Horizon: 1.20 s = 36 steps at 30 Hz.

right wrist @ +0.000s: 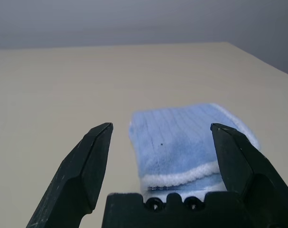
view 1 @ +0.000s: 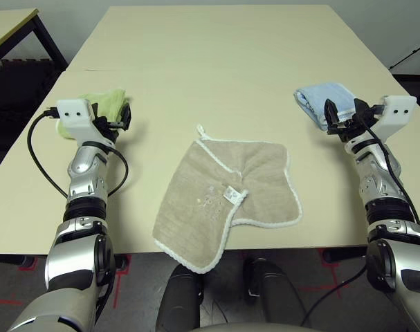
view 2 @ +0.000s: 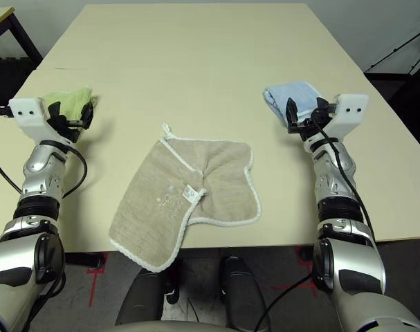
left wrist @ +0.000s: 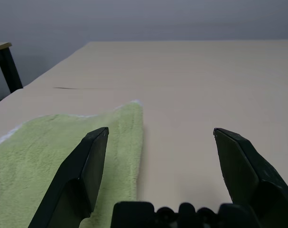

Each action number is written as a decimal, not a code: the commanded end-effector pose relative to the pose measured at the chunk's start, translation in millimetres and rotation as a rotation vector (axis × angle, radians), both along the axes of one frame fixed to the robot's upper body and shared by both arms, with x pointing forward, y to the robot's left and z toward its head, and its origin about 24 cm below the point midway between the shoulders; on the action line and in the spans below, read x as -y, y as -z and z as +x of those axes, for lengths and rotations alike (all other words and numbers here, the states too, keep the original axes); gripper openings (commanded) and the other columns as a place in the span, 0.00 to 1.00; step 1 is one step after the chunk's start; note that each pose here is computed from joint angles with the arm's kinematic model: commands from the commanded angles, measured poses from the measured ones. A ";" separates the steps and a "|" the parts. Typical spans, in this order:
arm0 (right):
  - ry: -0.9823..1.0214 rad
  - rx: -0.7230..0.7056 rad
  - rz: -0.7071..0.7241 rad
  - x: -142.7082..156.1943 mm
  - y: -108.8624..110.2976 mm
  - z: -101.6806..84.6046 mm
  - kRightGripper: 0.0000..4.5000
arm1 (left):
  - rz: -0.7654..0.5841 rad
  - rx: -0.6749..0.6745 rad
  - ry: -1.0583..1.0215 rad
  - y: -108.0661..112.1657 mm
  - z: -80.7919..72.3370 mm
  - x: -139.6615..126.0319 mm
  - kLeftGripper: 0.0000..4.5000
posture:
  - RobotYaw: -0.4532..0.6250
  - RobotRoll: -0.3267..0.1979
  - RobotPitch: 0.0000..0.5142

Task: Fold the towel and set it aside.

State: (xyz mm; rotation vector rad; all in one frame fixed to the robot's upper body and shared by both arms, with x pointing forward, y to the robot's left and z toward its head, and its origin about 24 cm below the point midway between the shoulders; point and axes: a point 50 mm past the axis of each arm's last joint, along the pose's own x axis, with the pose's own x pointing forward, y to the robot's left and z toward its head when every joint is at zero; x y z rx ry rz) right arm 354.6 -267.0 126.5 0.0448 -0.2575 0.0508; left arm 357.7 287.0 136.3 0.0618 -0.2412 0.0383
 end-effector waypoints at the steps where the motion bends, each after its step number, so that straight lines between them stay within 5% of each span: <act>1: 0.019 0.003 0.000 5.5 2.7 -5.7 1.00 | 0.006 -0.004 0.018 -1.1 2.8 3.0 1.00 | 0.42 0.62 0.27; 11: 0.013 0.007 0.000 2.2 1.9 -5.5 1.00 | 0.021 -0.009 0.044 -9.9 4.2 -6.2 1.00 | 0.46 0.62 0.24; 16: -0.033 0.002 0.002 -11.5 1.9 -2.7 1.00 | 0.066 -0.063 0.102 -16.0 1.5 -21.0 1.00 | 0.49 0.62 0.31; 24: -0.131 -0.011 -0.016 -12.8 -13.1 6.7 1.00 | 0.081 -0.074 0.451 -48.4 6.9 -7.6 1.00 | 0.51 0.62 0.30; 36: -0.510 -0.147 -0.156 -6.4 -37.4 -6.0 1.00 | 0.407 -0.266 0.934 -63.7 -8.9 9.5 1.00 | 0.45 0.62 0.36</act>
